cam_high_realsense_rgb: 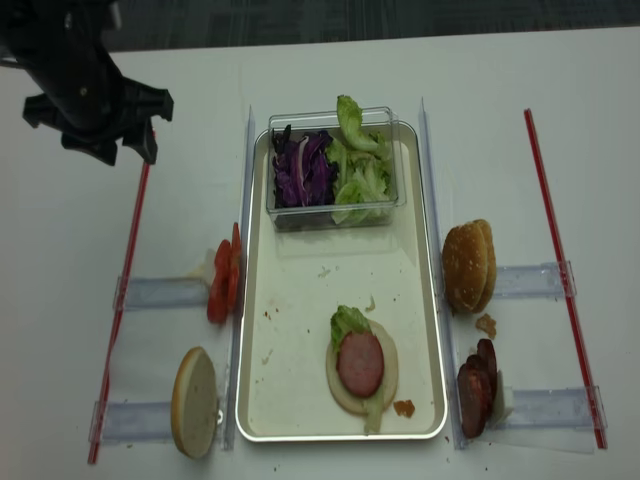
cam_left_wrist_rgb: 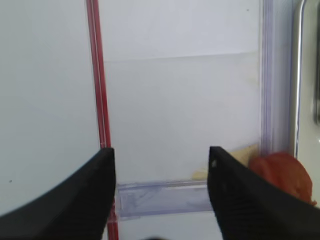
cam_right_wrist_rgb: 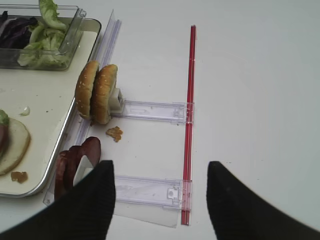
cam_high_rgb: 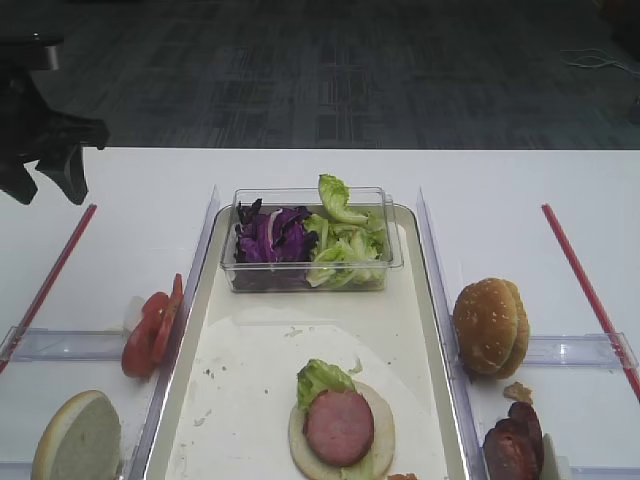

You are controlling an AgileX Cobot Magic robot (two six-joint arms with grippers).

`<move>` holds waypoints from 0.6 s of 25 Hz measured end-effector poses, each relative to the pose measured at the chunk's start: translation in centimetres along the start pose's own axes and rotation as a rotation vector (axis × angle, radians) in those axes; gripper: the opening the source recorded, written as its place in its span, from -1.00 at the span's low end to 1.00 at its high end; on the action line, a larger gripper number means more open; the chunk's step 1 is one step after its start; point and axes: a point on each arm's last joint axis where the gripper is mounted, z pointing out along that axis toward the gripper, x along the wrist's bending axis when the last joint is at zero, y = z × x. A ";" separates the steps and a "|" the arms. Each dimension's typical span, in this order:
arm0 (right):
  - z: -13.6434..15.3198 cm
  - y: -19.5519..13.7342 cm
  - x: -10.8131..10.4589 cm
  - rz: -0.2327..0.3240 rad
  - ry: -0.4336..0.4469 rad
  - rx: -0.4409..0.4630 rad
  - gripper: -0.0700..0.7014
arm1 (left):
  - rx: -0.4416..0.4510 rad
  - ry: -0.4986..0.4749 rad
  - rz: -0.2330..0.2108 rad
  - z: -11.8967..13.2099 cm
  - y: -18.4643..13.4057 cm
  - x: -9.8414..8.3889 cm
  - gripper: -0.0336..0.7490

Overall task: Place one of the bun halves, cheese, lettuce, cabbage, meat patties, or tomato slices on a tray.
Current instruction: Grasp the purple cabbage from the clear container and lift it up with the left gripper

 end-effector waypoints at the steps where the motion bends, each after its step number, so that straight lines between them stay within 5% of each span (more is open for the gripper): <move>1: 0.0 0.0 0.0 0.000 0.000 0.000 0.29 | 0.006 -0.001 -0.001 0.5 0.4 0.0 0.09; 15: 0.0 0.0 0.0 0.000 0.000 0.000 0.29 | 0.025 -0.020 -0.010 3.8 4.2 -0.2 0.09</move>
